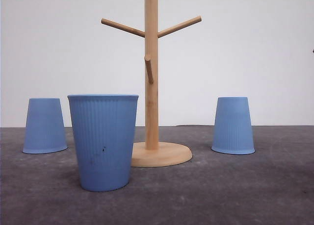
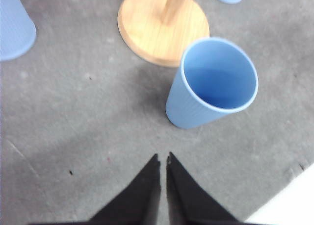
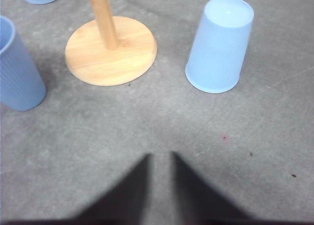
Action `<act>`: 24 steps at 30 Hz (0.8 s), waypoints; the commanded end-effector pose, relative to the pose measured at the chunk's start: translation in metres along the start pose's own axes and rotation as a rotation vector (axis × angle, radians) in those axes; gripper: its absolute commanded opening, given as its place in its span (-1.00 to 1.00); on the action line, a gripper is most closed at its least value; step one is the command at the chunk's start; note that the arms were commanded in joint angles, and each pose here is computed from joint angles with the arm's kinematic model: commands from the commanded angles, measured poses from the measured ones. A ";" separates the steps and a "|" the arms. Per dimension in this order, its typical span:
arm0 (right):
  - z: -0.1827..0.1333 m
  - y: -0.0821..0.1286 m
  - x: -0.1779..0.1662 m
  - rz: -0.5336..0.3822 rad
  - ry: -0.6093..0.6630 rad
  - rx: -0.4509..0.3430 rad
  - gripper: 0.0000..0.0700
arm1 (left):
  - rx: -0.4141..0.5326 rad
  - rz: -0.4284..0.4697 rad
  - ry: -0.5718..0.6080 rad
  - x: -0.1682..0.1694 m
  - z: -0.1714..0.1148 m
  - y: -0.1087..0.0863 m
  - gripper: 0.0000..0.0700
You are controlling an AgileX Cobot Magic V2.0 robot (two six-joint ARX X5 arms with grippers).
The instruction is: Place three cups
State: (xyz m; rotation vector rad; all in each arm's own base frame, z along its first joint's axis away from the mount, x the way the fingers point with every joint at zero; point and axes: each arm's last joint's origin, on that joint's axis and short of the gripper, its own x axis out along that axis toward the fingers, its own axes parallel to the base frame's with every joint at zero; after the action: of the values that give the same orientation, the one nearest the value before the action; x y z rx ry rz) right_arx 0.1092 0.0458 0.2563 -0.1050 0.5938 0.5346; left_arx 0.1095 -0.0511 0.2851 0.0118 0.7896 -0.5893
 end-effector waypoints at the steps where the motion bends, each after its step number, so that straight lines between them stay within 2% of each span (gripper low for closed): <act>1: 0.006 0.001 -0.003 0.000 -0.027 -0.016 0.31 | 0.009 -0.006 -0.024 -0.004 0.006 -0.002 0.01; 2: 0.006 0.001 -0.003 0.000 -0.027 -0.015 0.43 | -0.006 -0.006 -0.024 -0.004 0.006 -0.002 0.19; 3: 0.006 0.001 -0.003 0.000 -0.027 -0.015 0.47 | -0.022 -0.006 -0.024 -0.004 0.006 -0.002 0.29; 9: 0.006 0.001 -0.003 0.001 -0.027 -0.015 0.46 | -0.101 -0.006 -0.025 -0.004 0.006 -0.002 0.24; 12: 0.006 0.001 -0.003 0.000 -0.027 -0.015 0.46 | -0.188 -0.001 -0.025 -0.003 0.006 -0.001 0.19; 15: 0.006 0.001 -0.003 0.003 -0.027 -0.015 0.46 | -0.270 0.010 -0.026 -0.001 0.008 0.000 -0.03; 24: 0.006 0.001 -0.003 0.003 -0.027 -0.015 0.46 | -0.336 0.135 -0.053 0.015 0.033 0.013 0.01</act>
State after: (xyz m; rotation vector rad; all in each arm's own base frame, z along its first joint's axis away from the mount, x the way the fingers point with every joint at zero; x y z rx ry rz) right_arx 0.1092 0.0458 0.2563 -0.1049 0.5937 0.5353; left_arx 0.1414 -0.0541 0.2879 -0.2427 0.8466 -0.3299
